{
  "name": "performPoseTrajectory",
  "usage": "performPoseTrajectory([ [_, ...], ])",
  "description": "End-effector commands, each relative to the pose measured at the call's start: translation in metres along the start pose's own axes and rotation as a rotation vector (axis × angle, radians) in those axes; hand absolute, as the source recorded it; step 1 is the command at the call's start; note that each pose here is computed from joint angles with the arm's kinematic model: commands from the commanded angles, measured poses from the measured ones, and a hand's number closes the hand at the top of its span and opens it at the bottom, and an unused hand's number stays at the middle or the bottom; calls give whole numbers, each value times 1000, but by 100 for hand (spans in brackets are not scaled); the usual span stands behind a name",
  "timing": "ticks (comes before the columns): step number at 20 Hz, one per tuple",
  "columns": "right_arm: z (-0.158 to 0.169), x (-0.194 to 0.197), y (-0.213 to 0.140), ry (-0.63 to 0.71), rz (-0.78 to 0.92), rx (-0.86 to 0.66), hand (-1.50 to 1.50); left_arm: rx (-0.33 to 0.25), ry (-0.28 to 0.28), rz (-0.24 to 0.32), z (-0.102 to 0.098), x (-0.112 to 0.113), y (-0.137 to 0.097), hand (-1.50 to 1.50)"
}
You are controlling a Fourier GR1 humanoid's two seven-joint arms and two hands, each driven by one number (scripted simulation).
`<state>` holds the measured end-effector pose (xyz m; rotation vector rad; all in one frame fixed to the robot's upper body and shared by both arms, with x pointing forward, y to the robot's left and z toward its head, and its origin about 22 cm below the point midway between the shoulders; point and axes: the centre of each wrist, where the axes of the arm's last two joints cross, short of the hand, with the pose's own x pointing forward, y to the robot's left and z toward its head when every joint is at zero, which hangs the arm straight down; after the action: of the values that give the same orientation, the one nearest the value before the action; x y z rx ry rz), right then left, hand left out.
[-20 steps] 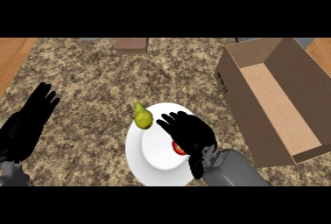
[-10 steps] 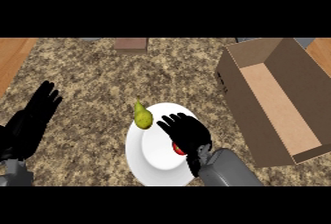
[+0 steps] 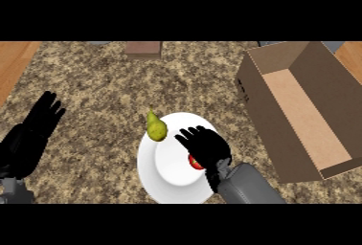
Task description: Pick the tomato from the plate and place it in the cardboard box
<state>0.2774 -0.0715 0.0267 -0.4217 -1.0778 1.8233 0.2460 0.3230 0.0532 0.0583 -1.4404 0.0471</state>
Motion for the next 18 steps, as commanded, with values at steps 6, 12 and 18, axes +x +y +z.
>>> performPoseTrajectory([
  [6,-3,-8,4,-11,16,13,-150,2,-1,1,5,10,-12,0],
  [12,-6,10,12,-86,35,-77,150,15,-22,-2,-21,-2,1,0],
  [18,-26,0,8,-107,29,-86,150,7,-6,-2,-7,-1,2,0],
])
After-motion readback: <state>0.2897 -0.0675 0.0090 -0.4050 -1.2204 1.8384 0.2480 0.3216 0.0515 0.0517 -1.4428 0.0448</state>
